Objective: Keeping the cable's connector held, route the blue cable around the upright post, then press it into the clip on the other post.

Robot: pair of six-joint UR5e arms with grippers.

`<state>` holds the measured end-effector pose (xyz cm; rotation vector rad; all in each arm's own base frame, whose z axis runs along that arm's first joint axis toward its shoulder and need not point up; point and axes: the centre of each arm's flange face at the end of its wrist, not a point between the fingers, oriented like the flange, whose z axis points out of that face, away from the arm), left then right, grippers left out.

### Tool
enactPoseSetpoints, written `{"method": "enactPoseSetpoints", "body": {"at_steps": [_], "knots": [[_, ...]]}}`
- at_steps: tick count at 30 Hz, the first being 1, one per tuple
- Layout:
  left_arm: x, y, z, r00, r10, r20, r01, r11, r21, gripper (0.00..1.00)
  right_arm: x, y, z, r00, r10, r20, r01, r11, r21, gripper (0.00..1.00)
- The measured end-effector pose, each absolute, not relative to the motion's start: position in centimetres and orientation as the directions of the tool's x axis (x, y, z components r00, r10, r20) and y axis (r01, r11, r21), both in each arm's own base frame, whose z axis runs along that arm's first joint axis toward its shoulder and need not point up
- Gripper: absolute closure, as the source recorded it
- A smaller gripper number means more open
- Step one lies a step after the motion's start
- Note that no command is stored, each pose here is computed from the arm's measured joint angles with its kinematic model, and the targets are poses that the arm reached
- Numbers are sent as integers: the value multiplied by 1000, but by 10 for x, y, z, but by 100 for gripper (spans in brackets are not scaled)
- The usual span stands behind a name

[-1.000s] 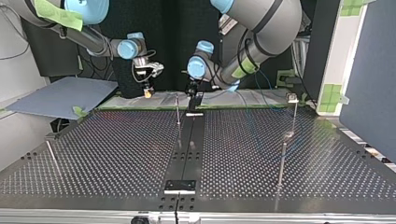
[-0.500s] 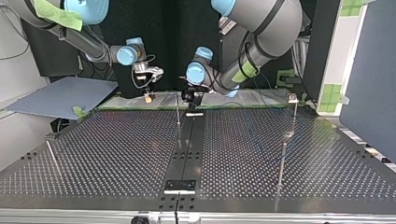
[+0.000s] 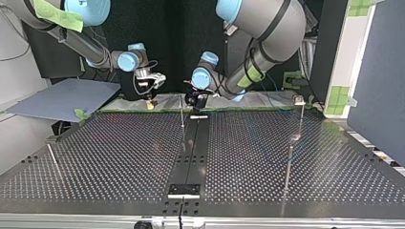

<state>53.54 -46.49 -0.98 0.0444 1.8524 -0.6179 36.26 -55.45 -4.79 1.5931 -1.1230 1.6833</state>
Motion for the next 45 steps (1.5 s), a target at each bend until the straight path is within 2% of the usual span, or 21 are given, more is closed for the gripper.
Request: {"method": "enactPoseSetpoints", "body": {"at_steps": [17,30,36,45], "knots": [[544,-459,-15,-376,-285,-882,315,856,-411,99,360,-564,-46,-144,-132,981,-849,-492,-191,100],[558,-451,-11,-358,-365,-859,301,826,-477,99,362,-578,-44,-146,-128,981,-850,-491,-191,100],[563,-445,-10,-350,-376,-858,287,829,-480,99,361,-588,-49,-130,-145,981,-858,-480,-185,100],[569,-441,-8,-329,-377,-866,272,840,-469,99,360,-606,-41,-137,-125,983,-861,-475,-181,100]]}}
